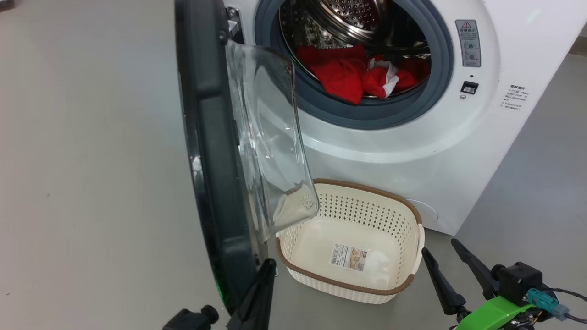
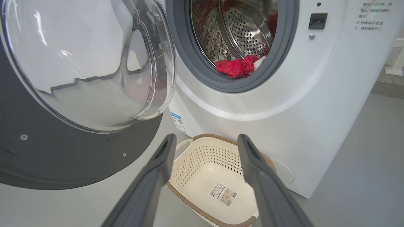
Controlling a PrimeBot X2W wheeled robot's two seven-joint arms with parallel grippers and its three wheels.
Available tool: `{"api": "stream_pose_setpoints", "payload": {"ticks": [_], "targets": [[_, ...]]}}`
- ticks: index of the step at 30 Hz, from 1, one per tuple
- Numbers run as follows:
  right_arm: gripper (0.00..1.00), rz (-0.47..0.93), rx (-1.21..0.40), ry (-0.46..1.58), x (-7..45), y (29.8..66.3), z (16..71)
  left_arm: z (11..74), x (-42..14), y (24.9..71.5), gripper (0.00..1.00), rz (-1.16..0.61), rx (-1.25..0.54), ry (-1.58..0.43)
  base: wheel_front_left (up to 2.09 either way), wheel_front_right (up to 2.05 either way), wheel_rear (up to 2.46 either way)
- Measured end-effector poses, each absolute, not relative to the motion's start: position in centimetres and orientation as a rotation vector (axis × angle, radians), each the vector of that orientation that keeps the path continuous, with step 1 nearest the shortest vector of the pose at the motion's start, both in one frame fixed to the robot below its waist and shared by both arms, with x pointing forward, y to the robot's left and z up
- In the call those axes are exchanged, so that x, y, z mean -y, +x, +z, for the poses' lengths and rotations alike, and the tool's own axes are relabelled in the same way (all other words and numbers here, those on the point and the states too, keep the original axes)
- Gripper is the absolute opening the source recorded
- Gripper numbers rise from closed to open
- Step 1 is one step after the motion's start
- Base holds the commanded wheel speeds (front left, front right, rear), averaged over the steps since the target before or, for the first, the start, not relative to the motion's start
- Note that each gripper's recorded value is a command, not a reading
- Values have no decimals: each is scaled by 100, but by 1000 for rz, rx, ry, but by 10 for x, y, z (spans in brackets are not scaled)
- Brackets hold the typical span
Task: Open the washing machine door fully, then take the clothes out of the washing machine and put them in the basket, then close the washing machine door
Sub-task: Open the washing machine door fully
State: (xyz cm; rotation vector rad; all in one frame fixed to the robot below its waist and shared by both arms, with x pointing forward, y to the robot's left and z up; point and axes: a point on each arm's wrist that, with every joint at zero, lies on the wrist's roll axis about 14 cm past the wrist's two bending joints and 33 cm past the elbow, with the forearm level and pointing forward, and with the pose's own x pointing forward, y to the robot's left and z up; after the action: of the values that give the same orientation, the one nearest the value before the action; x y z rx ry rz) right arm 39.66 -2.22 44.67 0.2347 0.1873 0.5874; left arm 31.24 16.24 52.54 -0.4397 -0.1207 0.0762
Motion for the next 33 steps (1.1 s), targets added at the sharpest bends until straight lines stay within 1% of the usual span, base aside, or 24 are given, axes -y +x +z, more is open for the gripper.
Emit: {"api": "stream_pose_setpoints", "payload": {"ticks": [8, 22, 33], "targets": [[100, 596, -197, 235, 19, 398, 443, 524, -195, 310, 0, 174, 137, -426, 0, 0, 0], [100, 611, -206, 230, 16, 407, 438, 510, -303, 282, 0, 505, 147, -343, 0, 0, 0], [100, 597, -212, 231, 22, 417, 432, 507, -363, 278, 0, 659, 166, -312, 0, 0, 0]]}}
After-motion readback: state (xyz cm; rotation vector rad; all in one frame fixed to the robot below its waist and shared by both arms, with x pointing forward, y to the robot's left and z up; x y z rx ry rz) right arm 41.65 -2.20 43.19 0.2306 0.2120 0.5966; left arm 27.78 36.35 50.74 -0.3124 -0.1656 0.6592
